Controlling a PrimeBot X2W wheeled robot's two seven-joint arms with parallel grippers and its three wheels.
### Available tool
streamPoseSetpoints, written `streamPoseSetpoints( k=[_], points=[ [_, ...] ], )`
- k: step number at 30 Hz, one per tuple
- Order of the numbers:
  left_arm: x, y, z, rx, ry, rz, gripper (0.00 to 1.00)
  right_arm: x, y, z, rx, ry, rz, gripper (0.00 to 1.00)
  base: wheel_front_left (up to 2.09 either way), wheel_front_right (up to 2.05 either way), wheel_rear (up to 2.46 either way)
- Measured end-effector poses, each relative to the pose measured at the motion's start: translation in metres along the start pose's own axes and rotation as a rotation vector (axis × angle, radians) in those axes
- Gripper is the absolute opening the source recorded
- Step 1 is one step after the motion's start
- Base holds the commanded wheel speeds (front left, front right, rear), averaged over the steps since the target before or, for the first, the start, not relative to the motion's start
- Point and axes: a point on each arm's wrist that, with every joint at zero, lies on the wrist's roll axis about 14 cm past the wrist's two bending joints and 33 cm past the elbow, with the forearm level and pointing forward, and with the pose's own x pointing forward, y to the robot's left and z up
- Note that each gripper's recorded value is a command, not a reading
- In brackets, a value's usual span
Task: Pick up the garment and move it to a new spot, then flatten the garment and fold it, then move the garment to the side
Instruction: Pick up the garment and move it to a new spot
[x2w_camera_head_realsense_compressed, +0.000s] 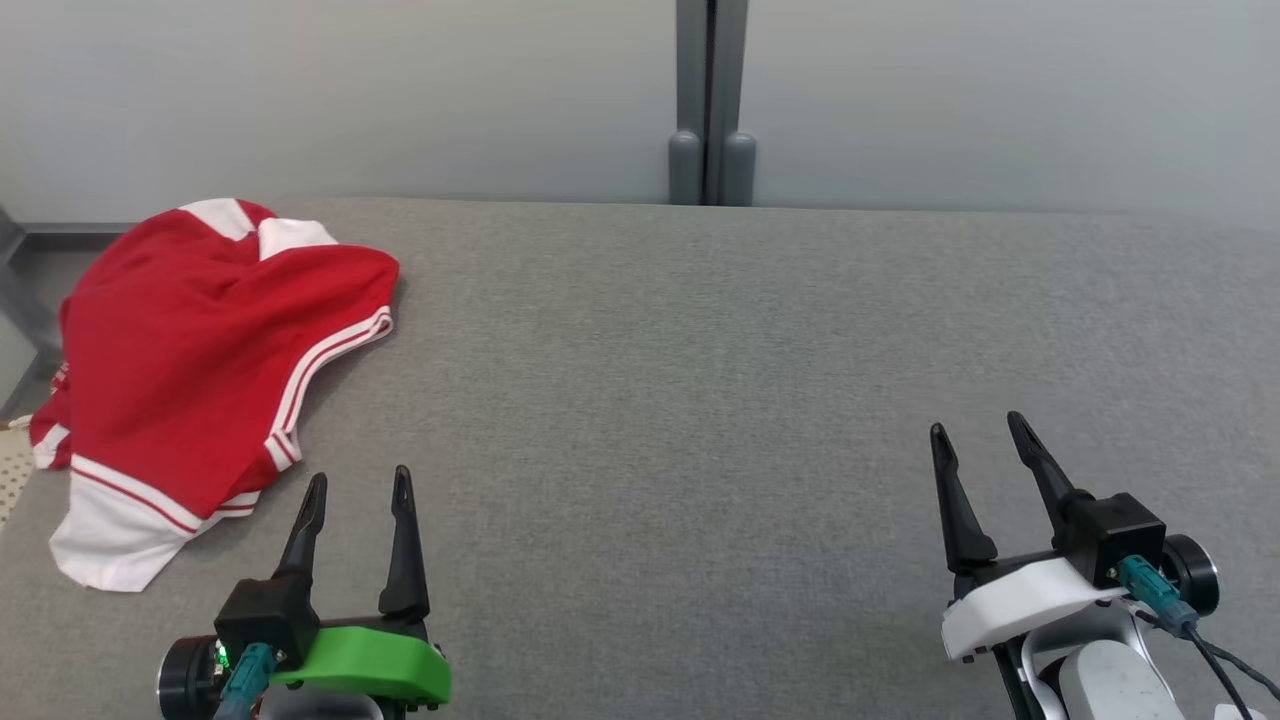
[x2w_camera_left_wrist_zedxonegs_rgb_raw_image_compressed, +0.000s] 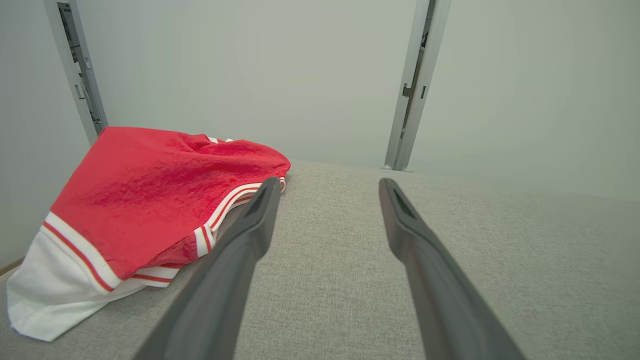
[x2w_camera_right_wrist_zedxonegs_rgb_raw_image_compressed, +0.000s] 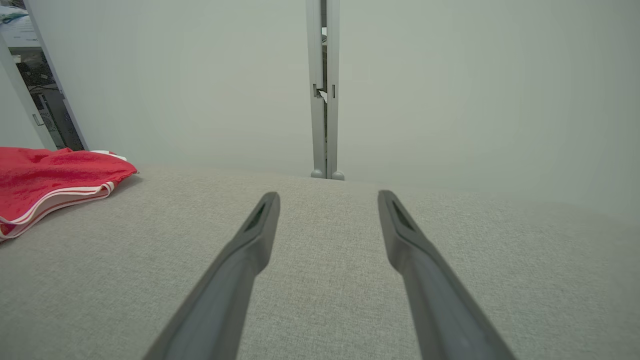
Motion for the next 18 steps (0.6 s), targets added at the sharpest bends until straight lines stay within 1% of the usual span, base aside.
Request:
streamPoseSetpoints(
  k=[3,4,14,18],
  points=[
    [-0.009,0.018,0.003,0.005,-0.006,0.057,1.00,0.007,0.015,-0.001,0.005,0.002,0.045,1.00,0.00,0.00,0.00],
    [-0.017,0.031,0.003,0.012,-0.007,0.097,1.00,0.010,0.027,-0.004,0.007,0.008,0.081,1.00,0.00,0.00,0.00],
    [-0.066,0.096,0.016,0.040,-0.039,0.311,1.00,0.030,0.089,-0.007,0.034,0.014,0.260,1.00,0.00,0.00,0.00],
    [-0.083,0.112,0.022,0.053,-0.054,0.368,1.00,0.034,0.110,-0.008,0.041,0.015,0.318,1.00,0.00,0.00,0.00]
  ],
)
